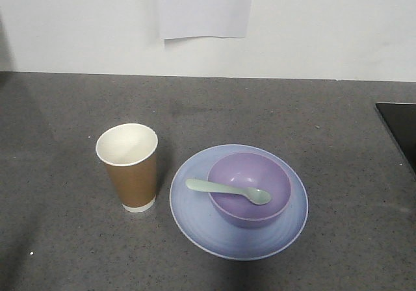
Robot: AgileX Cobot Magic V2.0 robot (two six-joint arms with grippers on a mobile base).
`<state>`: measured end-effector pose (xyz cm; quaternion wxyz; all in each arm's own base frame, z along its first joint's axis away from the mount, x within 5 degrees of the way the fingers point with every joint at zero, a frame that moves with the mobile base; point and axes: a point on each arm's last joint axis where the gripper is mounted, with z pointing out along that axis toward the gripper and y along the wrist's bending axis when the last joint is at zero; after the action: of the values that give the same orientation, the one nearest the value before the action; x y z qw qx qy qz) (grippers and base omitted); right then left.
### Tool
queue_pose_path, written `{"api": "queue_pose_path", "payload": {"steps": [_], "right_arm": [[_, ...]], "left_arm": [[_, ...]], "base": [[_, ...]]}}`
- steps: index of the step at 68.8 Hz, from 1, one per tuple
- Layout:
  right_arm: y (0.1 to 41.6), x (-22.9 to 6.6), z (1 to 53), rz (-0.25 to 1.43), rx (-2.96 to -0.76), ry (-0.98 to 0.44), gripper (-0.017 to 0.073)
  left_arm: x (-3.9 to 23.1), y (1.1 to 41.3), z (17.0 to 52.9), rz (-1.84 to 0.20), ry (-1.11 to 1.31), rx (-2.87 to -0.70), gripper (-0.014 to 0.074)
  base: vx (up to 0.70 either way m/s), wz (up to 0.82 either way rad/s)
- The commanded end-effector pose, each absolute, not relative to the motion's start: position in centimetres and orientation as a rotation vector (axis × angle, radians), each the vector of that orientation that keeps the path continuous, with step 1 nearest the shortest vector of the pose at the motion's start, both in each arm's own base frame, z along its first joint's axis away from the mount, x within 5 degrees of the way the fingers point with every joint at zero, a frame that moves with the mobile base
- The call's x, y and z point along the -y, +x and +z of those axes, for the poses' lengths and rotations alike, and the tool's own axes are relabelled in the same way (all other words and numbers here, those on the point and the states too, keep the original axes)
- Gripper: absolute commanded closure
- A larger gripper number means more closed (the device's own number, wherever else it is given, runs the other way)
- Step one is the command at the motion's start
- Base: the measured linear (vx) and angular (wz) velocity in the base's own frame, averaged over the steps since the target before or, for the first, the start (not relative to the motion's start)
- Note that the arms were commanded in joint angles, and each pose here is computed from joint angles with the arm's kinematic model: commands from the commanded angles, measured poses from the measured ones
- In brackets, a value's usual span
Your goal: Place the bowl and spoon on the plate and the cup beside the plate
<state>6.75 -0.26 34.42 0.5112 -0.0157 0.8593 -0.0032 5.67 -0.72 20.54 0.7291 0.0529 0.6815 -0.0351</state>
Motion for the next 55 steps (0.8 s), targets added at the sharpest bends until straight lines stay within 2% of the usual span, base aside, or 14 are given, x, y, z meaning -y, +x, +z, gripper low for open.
{"api": "queue_pose_path", "payload": {"steps": [1, 55], "right_arm": [[7.03, 0.26, 35.63, -0.015, -1.98, -0.049, 0.057], [7.03, 0.26, 35.62, -0.016, -1.981, -0.049, 0.057]], "left_arm": [[0.57, 5.31, 21.71, -0.072, 0.093, -1.411, 0.06], [0.54, 5.34, 21.68, -0.068, 0.086, -1.423, 0.06]], "base": [[0.0, 0.0], [0.0, 0.0]]}}
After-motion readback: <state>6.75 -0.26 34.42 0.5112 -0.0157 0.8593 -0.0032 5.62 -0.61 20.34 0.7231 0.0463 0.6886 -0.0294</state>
